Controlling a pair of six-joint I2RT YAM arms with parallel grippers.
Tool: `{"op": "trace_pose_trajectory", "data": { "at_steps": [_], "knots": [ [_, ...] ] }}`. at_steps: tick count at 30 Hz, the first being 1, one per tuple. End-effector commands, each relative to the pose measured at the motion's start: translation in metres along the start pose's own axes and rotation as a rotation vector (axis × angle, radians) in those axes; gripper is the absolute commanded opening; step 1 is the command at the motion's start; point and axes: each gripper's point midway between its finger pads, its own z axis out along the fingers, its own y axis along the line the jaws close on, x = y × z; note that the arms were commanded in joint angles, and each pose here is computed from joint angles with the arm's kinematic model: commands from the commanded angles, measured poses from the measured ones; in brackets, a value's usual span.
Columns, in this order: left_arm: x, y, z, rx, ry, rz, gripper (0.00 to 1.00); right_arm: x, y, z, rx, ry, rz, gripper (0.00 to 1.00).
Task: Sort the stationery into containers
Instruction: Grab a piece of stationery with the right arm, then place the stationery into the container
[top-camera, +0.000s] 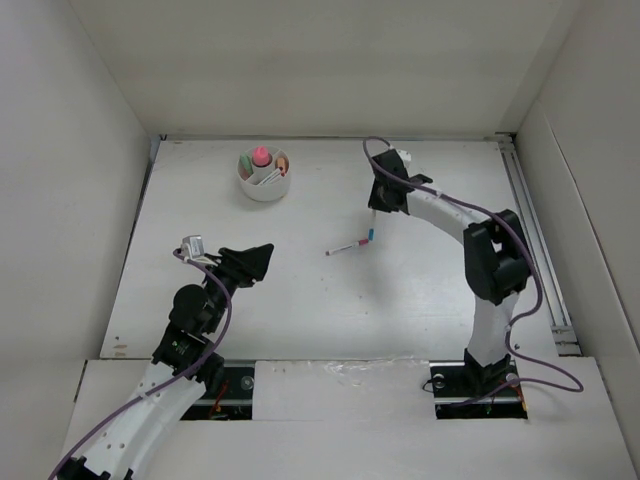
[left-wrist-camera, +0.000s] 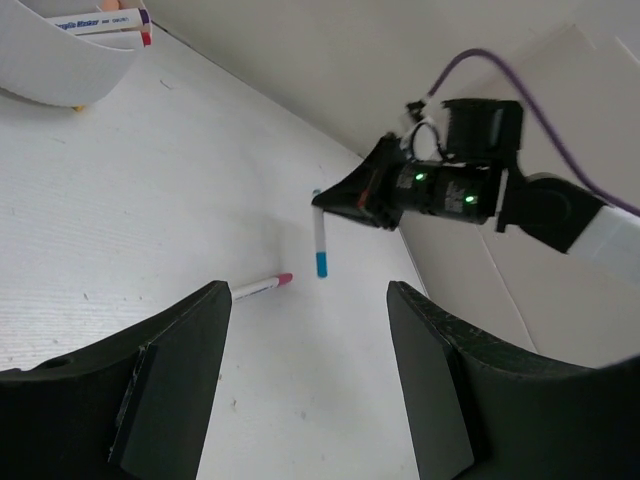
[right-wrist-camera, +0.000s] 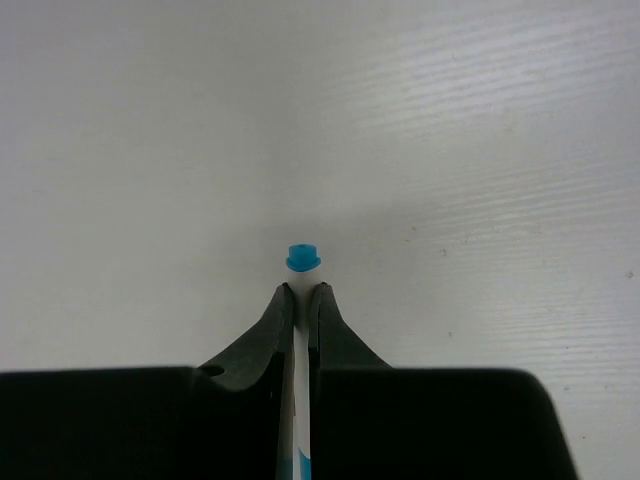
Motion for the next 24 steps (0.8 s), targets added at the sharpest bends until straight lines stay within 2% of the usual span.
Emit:
{"op": "trace_pose_trajectory", "data": {
  "at_steps": [1,7,9,10,16,17,18,24],
  "knots": [
    [-0.006,-0.008,0.002,0.036,-0.026,-0.004,0.60,-0.096,0.057,-0.082,-0.254,-0.261,0.082,0.00],
    [-0.006,-0.008,0.002,0.036,-0.026,-0.004,0.60,-0.129,0.149,-0.146,-0.576,-0.399,0.151,0.00],
    [-0.005,-0.004,0.002,0.021,-0.025,-0.003,0.60,-0.137,0.167,-0.154,-0.604,-0.444,0.180,0.00],
    [-0.005,-0.004,0.002,0.021,-0.025,-0.003,0.60,-0.148,0.182,-0.169,-0.630,-0.512,0.205,0.00],
    [-0.010,0.001,0.000,-0.015,-0.046,-0.002,0.60,-0.160,0.237,-0.150,-0.658,-0.604,0.253,0.00],
    [-0.012,-0.001,-0.001,-0.007,-0.053,-0.003,0.60,-0.168,0.249,-0.159,-0.679,-0.631,0.259,0.00],
    [-0.013,0.000,-0.001,-0.013,-0.060,-0.003,0.60,-0.155,0.260,-0.137,-0.669,-0.609,0.244,0.00],
    [-0.017,0.015,-0.002,-0.095,-0.086,-0.009,0.61,-0.168,0.282,-0.115,-0.650,-0.673,0.269,0.00]
  ]
}}
